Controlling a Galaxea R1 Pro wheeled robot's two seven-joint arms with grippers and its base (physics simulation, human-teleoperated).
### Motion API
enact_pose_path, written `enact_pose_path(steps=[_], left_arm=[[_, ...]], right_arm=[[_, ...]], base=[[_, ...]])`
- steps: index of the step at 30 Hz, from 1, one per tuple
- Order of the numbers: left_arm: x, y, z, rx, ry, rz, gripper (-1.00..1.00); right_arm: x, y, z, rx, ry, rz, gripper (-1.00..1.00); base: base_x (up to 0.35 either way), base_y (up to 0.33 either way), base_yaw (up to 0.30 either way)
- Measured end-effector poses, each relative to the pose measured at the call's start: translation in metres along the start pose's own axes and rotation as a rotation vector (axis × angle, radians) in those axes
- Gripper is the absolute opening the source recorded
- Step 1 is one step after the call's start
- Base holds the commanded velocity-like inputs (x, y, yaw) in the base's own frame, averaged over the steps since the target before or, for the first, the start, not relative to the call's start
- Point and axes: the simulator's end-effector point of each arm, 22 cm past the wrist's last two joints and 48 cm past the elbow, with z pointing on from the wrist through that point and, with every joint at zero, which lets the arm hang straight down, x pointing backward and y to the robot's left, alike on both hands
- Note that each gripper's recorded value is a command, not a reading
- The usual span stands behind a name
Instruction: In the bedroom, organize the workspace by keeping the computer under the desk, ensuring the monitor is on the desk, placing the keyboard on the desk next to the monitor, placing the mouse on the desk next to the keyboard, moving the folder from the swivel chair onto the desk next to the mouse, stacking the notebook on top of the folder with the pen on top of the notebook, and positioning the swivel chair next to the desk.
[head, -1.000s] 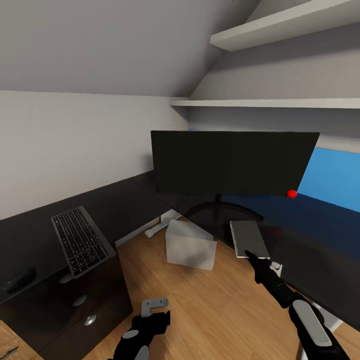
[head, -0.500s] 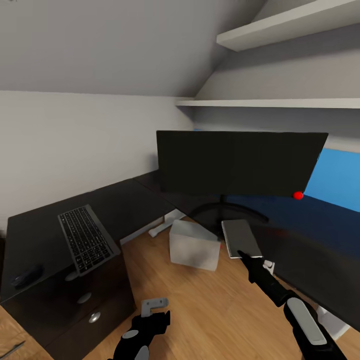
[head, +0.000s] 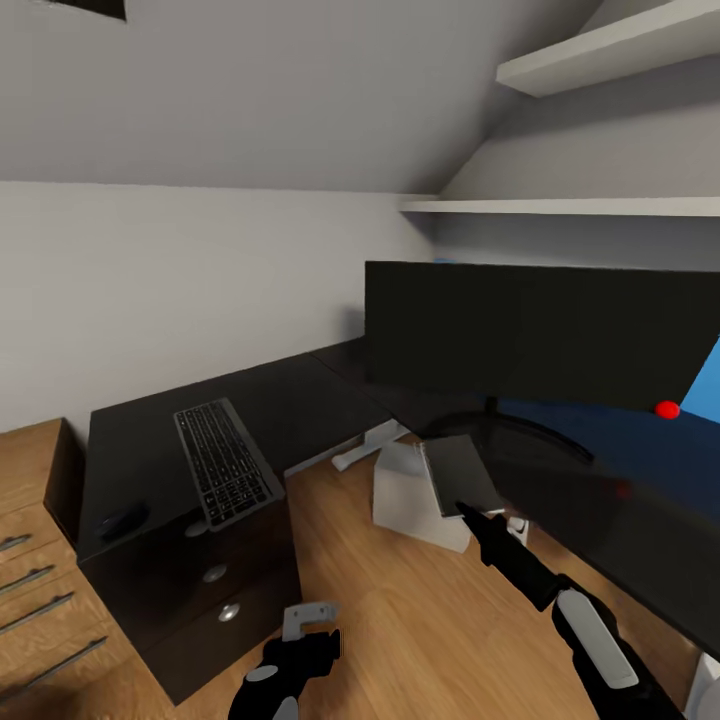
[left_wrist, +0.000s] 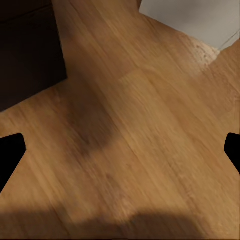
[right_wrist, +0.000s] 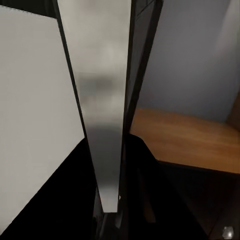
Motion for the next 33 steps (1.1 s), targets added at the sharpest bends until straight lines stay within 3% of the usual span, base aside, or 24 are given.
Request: enact_pose_path(steps=[8,9,16,33], left_arm=[[0.033,0.017,0.011,-0.044,0.044,0.017,1.00],[0.047,0.022,0.017,-0.058,0.028,0.021,1.00],[0.053,0.028,0.022,-0.071,-0.049,0.012,1.00],[0.073,0.032,0.024,-0.080,-0.033,0.045,1.00]], right_arm=[[0.004,0.009,0.004,-0.007,0.019,-0.036,-1.00],[0.007,0.011,0.004,-0.004,0.030,-0.062,-1.00],[0.017,0.020,0.000,-0.017,0.049,-0.102,-1.00],[0.019,0.033,-0.004,-0.041,0.050,-0.130,-1.00]], base=[[0.000,0.000,0.284],[0.000,0.000,0.288],[0.000,0.000,0.288],[0.000,0.000,0.285]])
